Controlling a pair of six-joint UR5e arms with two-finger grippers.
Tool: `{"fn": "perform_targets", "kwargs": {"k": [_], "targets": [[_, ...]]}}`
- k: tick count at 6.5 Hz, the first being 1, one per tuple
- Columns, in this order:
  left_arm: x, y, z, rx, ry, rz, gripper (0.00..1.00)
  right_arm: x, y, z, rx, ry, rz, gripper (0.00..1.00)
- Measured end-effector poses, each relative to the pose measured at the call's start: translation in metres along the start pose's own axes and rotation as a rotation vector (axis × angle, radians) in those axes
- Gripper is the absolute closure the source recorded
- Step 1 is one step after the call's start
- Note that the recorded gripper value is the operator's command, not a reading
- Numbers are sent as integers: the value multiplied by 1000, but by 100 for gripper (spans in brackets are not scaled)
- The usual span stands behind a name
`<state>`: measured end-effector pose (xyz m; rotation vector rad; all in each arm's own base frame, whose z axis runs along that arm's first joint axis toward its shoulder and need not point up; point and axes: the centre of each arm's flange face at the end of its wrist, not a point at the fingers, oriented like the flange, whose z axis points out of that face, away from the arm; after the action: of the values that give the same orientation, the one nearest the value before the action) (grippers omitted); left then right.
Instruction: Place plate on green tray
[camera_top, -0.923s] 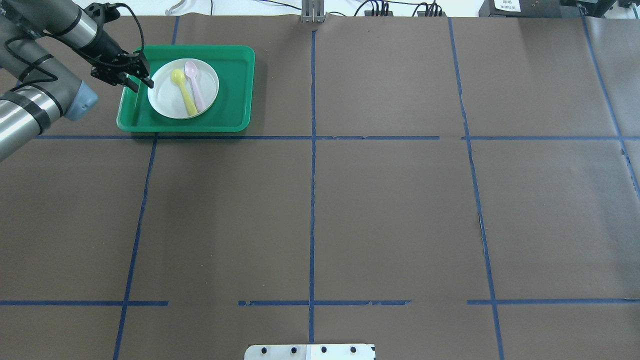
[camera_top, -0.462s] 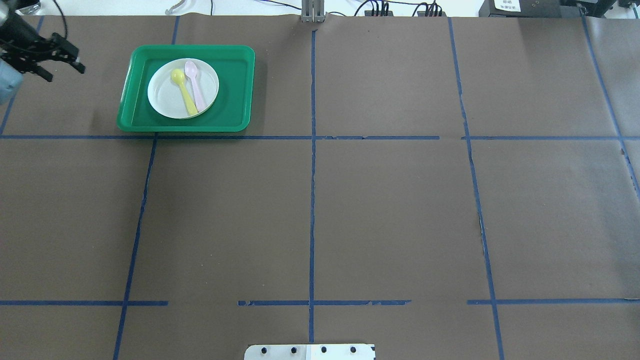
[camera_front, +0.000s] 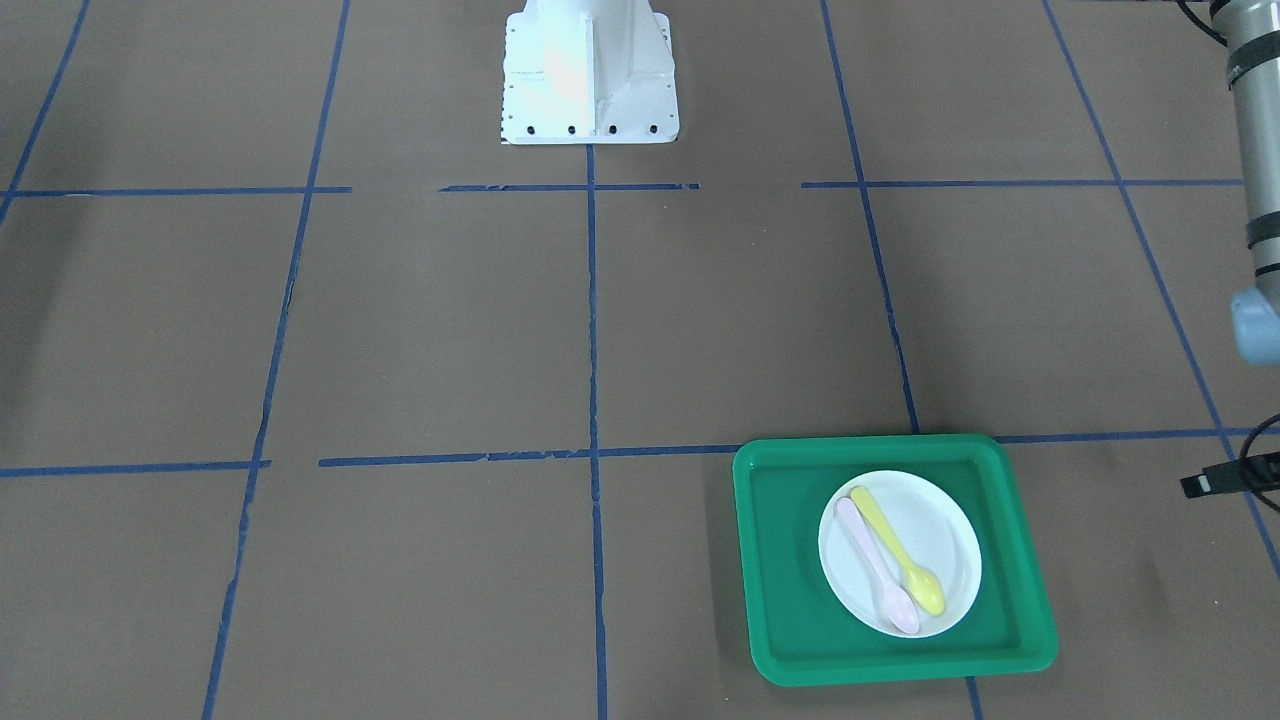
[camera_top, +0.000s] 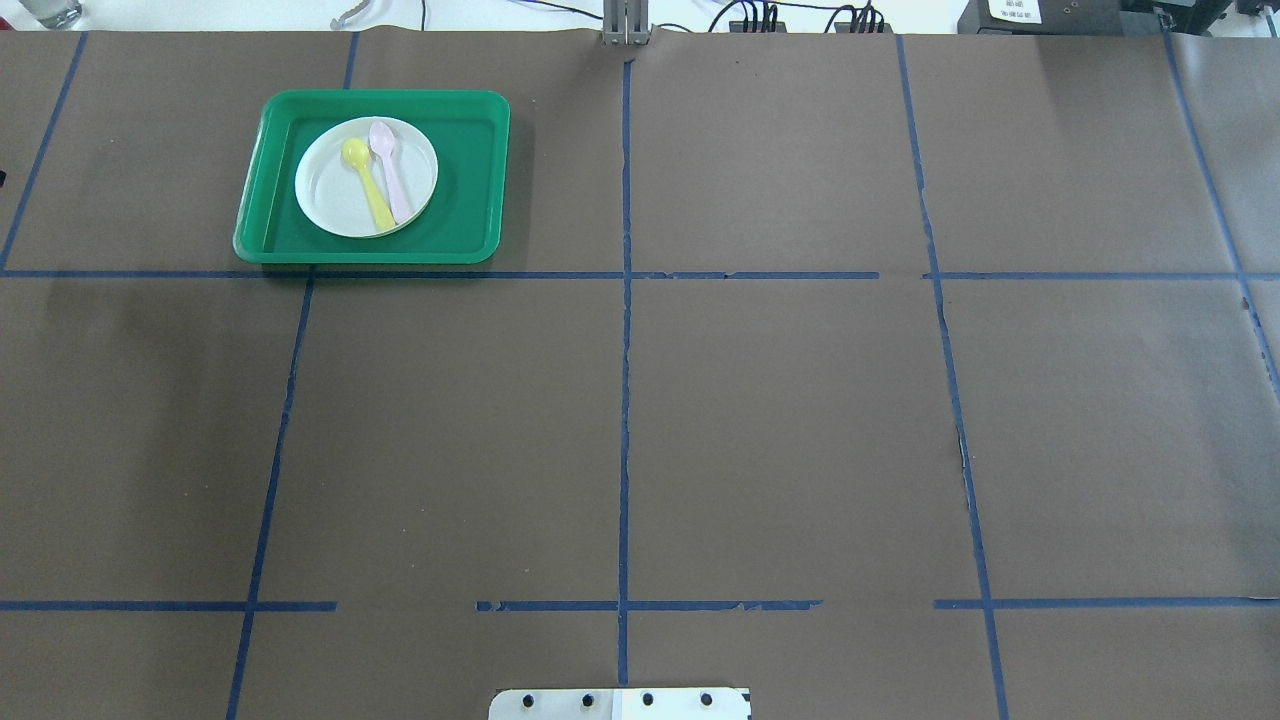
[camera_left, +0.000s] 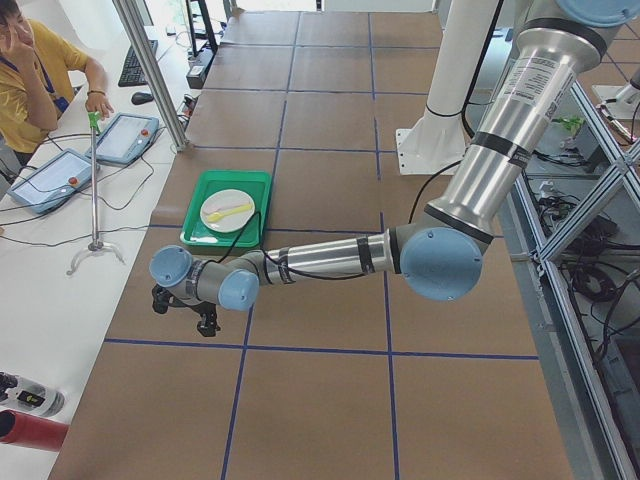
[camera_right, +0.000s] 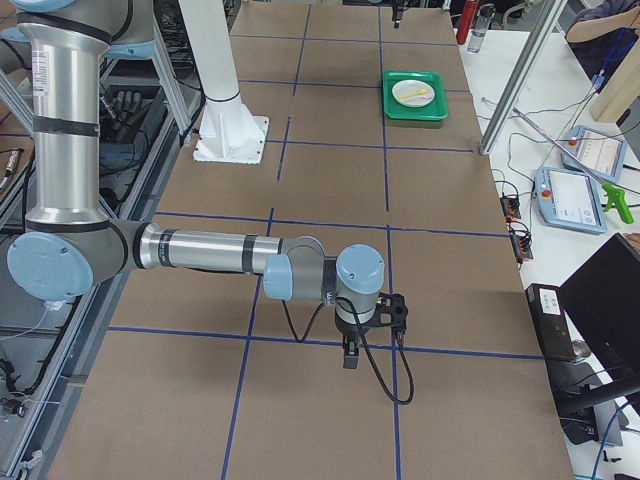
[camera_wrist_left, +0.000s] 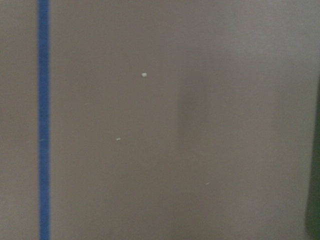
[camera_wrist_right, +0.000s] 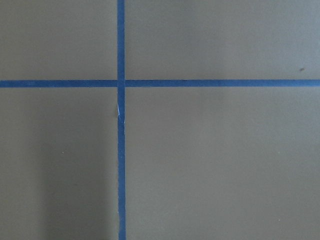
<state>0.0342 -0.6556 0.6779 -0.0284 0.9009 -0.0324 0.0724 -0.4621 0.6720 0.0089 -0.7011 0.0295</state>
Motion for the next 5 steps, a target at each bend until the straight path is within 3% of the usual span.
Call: {"fn": "perform_targets", "kwargs": {"k": [2,5], "targets": [[-22,42,-29,-60,-60,62,0,0,0,0,0,0,0,0],[-26,170,-57,-85,-72,126,0,0,0,0,0,0,0,0]]}}
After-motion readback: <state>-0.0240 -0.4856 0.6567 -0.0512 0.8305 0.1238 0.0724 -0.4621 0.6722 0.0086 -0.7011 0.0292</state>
